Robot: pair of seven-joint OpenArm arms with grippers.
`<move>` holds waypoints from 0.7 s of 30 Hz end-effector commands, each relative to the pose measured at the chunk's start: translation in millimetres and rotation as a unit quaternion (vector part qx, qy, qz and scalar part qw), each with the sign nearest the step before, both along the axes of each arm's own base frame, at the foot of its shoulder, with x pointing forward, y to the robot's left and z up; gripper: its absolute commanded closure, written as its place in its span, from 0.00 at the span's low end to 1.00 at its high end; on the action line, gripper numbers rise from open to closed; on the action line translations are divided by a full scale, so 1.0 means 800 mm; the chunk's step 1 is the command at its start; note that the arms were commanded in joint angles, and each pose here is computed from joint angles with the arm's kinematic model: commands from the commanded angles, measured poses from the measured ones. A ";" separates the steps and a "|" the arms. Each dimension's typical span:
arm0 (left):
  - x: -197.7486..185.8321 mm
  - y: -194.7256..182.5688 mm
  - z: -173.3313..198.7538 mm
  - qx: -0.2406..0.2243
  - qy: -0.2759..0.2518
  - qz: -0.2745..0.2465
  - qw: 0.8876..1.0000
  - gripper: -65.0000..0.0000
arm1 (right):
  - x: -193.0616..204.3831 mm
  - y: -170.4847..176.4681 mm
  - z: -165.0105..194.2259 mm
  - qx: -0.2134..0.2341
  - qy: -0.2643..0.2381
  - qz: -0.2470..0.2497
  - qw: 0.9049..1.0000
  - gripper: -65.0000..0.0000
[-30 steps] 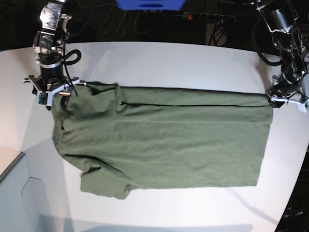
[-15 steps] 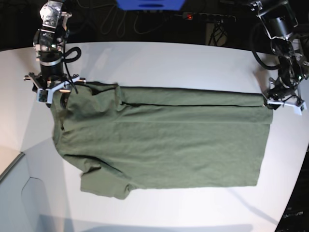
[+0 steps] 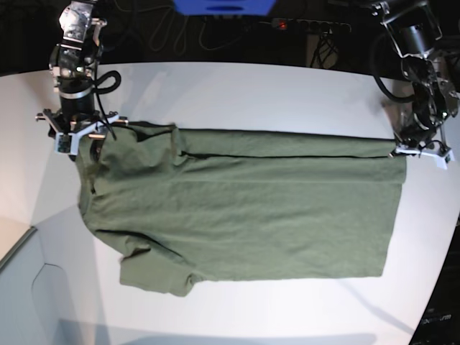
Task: Layout the t-shirt on the table in an organized manner, then fold the t-shirt properly
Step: 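Lift the folded edge with both grippers and pull it back toward the collar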
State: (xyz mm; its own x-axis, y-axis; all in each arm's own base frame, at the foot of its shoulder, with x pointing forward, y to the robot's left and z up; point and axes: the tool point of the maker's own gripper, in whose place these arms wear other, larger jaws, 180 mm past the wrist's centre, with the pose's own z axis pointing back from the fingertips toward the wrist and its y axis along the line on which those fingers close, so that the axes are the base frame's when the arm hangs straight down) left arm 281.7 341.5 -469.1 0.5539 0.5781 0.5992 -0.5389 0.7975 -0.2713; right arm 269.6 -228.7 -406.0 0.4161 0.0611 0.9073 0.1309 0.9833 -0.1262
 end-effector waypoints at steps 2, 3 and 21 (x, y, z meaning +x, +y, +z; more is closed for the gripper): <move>0.007 0.008 0.011 0.010 -0.008 -0.001 1.000 1.00 | 0.009 -0.010 0.020 -0.011 -0.030 -0.005 0.999 0.55; 0.007 0.008 0.010 0.009 -0.007 -0.001 1.000 1.00 | 0.007 -0.017 0.021 -0.013 -0.031 -0.012 0.999 0.55; 0.006 0.010 0.011 0.009 -0.009 0.002 1.000 1.00 | -0.021 -0.058 -0.040 -0.004 0.037 -0.045 0.998 0.38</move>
State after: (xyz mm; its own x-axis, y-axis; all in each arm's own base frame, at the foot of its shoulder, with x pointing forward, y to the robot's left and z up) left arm 281.7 340.7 -469.5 0.5512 0.5811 0.5987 -0.5403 0.7954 -0.2746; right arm 248.5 -266.6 -449.2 0.5186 0.0057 0.8550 0.2027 0.9707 -0.1294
